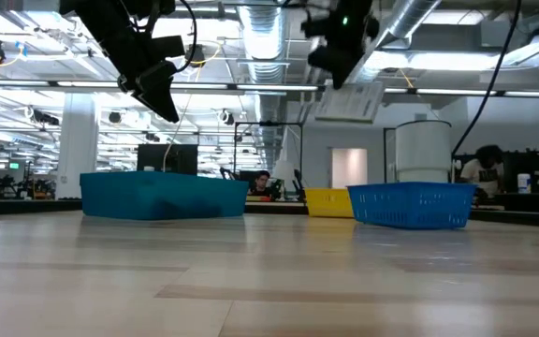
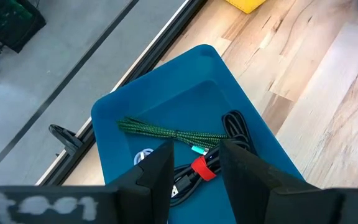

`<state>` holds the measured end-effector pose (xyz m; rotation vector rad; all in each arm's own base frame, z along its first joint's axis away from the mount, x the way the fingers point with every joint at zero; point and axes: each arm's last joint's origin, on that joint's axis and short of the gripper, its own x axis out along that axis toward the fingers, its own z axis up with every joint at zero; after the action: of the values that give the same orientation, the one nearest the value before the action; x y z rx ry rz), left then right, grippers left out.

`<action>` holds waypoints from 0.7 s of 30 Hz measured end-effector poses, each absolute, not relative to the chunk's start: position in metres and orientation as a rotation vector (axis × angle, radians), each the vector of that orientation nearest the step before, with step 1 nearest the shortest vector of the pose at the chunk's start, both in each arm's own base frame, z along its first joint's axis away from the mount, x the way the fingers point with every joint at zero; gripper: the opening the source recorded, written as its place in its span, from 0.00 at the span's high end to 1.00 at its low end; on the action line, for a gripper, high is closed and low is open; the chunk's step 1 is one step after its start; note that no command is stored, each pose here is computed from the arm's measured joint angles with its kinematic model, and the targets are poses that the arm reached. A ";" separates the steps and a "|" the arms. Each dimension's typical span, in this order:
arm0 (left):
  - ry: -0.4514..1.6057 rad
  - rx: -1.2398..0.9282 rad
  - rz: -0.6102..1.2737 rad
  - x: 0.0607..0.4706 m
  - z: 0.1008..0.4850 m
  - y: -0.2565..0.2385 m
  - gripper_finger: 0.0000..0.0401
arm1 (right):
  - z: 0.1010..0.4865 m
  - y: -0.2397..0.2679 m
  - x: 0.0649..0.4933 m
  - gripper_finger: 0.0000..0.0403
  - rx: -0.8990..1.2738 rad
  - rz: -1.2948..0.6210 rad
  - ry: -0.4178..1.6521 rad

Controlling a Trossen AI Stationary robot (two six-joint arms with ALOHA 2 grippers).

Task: Pick and place items into bin
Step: Put the white card reader box into the yellow bin

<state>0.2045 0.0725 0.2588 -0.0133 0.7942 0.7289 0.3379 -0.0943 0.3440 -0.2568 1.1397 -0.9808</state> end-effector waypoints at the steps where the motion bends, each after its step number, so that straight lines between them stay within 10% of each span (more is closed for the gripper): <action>1: 0.794 -0.013 0.729 0.205 0.259 0.072 0.70 | 0.340 -0.101 0.339 1.00 -0.276 -0.969 1.149; 21: 0.795 -0.013 0.729 0.205 0.259 0.073 0.70 | 0.271 -0.182 0.335 1.00 -0.370 -0.790 1.181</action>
<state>0.2045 0.0725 0.2587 -0.0135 0.7946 0.7286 0.3346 -0.1816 0.2715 -0.3700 1.1812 -0.7903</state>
